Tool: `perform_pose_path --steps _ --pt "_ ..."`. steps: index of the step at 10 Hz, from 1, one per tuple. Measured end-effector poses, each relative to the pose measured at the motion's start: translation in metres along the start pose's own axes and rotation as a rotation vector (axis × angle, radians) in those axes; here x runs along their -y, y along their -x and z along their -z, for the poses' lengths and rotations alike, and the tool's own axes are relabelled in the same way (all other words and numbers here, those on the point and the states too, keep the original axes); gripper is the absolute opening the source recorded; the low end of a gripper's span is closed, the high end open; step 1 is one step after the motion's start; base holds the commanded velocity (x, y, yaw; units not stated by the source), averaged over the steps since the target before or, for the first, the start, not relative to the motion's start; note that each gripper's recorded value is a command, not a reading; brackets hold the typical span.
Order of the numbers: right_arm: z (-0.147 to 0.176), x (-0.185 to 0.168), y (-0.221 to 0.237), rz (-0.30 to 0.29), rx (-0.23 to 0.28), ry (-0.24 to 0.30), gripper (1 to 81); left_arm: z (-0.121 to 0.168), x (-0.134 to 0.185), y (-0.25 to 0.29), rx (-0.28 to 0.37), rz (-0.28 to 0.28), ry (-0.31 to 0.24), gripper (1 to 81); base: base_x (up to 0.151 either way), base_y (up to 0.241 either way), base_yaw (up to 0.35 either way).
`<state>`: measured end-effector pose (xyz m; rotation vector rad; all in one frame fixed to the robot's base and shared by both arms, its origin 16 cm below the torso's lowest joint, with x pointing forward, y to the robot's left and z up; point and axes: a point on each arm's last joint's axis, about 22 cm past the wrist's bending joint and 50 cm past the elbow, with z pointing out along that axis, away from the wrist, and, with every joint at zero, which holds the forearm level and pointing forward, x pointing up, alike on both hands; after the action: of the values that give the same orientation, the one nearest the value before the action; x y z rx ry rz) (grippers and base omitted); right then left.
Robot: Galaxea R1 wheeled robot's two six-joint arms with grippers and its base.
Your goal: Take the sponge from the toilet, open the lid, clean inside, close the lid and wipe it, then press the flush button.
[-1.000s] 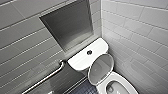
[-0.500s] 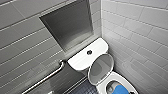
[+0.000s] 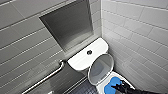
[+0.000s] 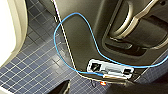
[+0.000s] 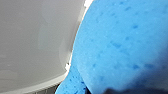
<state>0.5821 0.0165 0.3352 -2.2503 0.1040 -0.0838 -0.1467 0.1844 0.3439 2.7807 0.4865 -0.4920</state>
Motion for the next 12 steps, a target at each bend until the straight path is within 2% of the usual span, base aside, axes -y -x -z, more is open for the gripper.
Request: perform_pose_path --steps 4,7,10,12 --pt "-0.064 0.013 -0.016 -0.021 -0.013 0.069 1.0 0.002 0.006 0.001 0.001 0.000 -0.007 81.1 0.000 0.000 0.000" --pt "-0.095 0.012 -0.012 -0.043 -0.041 0.127 1.0 0.002 0.006 0.001 0.001 0.000 -0.007 81.1 0.000 0.000 0.000" --pt "-0.100 0.008 -0.003 -0.053 -0.112 0.115 1.0 0.001 0.006 0.000 -0.002 -0.002 -0.005 81.1 0.000 0.000 0.000" --pt "-0.098 0.011 0.005 -0.047 -0.118 0.085 1.0 0.001 0.006 0.000 -0.002 -0.002 -0.006 81.1 0.000 0.000 0.000"
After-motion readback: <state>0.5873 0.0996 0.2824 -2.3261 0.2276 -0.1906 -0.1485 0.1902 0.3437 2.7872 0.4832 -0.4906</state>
